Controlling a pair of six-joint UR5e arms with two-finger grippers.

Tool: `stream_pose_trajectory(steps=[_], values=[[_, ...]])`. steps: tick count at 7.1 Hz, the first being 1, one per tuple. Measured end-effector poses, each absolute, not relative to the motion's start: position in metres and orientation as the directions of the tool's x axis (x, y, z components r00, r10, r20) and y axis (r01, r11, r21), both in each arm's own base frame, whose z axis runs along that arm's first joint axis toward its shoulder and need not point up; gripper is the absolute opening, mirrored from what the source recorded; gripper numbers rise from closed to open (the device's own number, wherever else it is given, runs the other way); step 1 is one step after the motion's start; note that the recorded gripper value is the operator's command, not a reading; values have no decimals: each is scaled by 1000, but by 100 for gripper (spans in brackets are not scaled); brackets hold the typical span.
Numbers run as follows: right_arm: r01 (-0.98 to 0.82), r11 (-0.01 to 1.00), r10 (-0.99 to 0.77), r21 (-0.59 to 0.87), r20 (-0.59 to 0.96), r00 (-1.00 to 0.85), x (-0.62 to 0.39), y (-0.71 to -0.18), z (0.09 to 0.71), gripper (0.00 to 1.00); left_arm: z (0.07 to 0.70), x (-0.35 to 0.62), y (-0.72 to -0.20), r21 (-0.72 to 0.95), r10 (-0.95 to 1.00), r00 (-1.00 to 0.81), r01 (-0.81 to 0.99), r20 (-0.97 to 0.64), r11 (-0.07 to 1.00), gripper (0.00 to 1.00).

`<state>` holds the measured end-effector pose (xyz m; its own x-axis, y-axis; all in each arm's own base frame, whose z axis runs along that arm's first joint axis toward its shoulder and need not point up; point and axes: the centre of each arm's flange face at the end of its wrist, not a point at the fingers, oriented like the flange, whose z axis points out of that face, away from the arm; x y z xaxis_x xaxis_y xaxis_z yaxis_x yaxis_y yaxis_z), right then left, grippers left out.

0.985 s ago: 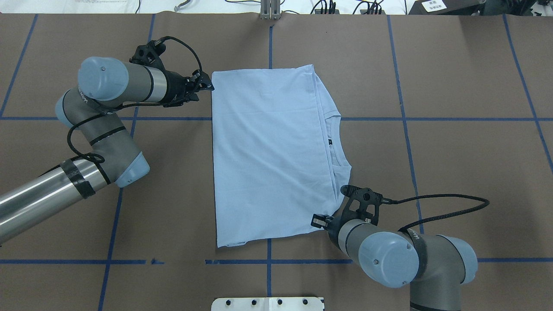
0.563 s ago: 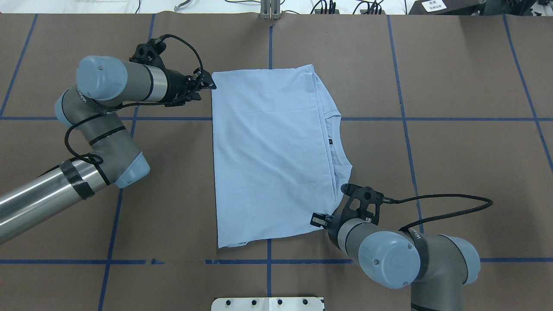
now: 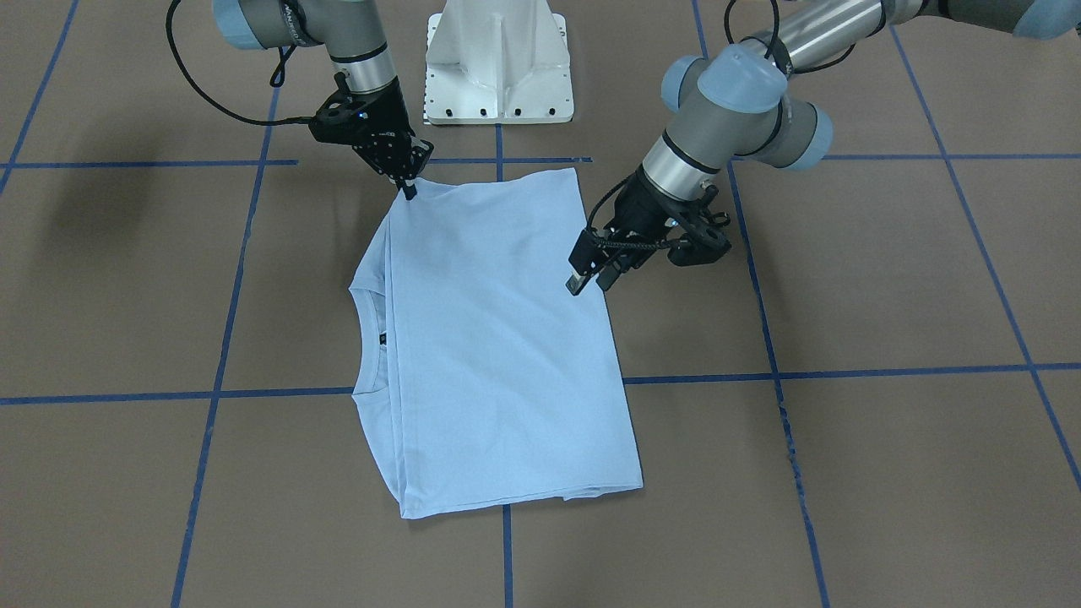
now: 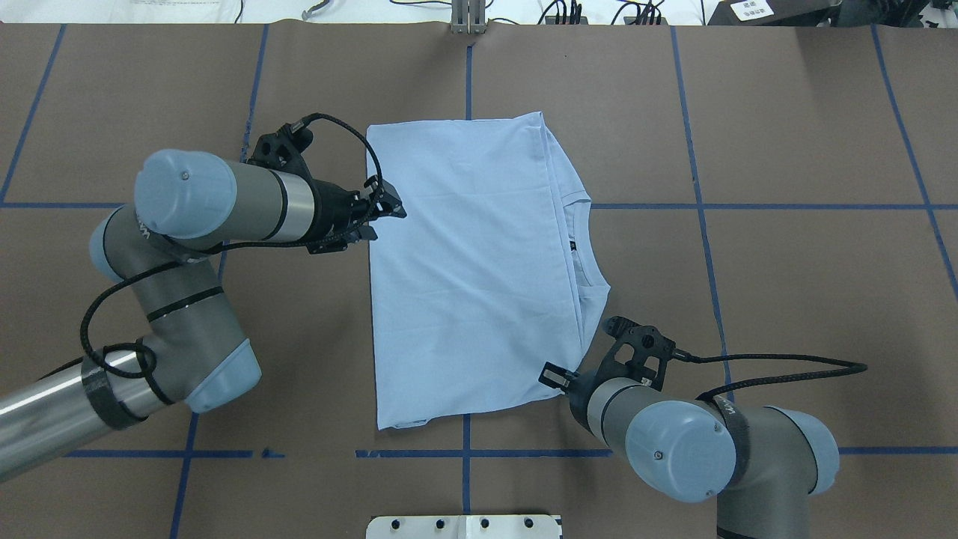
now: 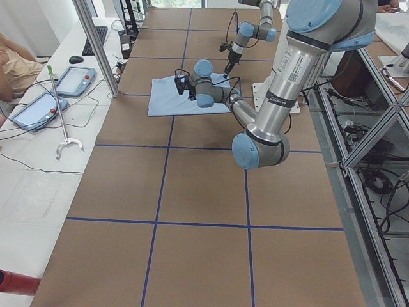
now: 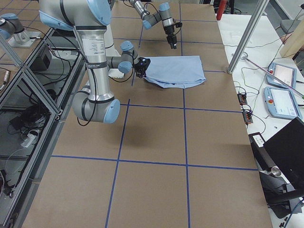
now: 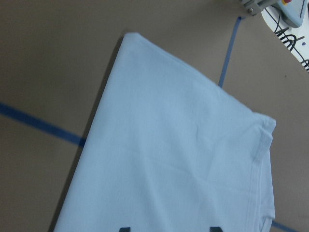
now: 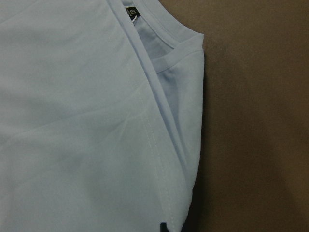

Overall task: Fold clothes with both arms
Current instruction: 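Move the left gripper to the shirt's near corner beside the right gripper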

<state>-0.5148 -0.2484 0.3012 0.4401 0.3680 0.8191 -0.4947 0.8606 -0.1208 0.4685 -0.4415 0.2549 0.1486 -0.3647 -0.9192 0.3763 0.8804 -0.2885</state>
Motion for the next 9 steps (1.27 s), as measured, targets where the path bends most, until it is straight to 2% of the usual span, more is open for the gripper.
stream_pose_trajectory(steps=[4, 9], values=[[-492, 861, 372, -124, 815, 445, -512, -243, 306, 0, 264, 510, -311, -385, -486, 262, 356, -834, 852, 63], [-487, 865, 362, -120, 821, 442, -519, -222, 304, 0, 285, 524, -285, -383, -513, 327, 386, -794, 839, 63]])
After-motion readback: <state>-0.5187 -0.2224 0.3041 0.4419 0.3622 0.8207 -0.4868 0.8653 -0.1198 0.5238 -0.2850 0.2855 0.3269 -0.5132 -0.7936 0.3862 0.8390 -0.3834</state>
